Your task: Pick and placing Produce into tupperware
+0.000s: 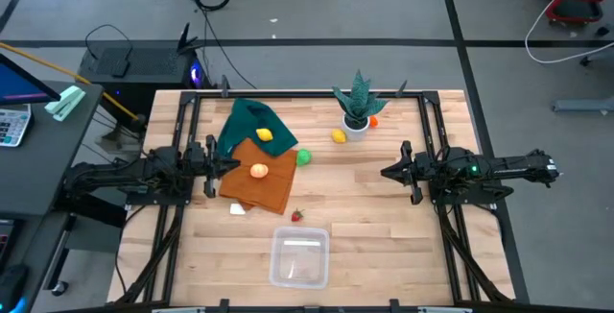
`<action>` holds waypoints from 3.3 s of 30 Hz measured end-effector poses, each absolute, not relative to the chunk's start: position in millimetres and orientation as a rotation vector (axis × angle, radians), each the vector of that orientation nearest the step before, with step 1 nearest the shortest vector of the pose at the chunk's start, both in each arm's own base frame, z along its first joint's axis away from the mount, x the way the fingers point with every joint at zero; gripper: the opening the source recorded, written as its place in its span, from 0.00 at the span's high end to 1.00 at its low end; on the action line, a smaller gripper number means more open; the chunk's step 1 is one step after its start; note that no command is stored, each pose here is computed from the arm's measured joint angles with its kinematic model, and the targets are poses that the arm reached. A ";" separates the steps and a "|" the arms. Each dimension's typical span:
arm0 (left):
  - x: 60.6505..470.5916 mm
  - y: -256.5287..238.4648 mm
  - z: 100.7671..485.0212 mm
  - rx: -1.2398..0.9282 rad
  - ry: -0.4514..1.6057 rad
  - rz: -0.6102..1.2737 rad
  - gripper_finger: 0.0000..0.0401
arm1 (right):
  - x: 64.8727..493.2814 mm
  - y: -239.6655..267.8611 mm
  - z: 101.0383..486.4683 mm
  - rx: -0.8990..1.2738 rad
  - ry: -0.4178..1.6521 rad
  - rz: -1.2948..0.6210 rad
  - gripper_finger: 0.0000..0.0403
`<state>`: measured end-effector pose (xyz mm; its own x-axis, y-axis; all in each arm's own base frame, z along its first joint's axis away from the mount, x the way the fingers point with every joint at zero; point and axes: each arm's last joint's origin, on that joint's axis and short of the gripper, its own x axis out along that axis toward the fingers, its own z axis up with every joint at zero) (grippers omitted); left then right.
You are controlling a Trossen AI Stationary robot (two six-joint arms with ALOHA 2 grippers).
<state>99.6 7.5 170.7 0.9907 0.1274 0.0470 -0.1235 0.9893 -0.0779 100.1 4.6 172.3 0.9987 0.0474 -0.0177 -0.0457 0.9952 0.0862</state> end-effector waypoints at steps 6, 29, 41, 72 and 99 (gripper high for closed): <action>99.6 7.5 170.8 -0.075 -0.052 0.126 0.93 | 100.0 4.6 172.4 0.086 0.019 0.047 1.00; 99.6 7.5 170.7 -0.075 -0.052 0.126 0.93 | 100.1 4.6 174.4 0.265 0.003 0.047 1.00; 98.9 7.8 178.4 0.027 -0.124 0.140 0.91 | 90.9 -2.9 214.0 0.393 -0.454 -0.125 1.00; 63.9 16.6 238.8 -0.292 -0.872 0.441 0.95 | 51.9 -12.1 282.1 0.439 -0.913 -0.357 1.00; 135.2 58.5 335.2 -0.515 -0.220 1.015 0.93 | -7.6 -19.7 370.6 0.333 -0.347 -0.645 1.00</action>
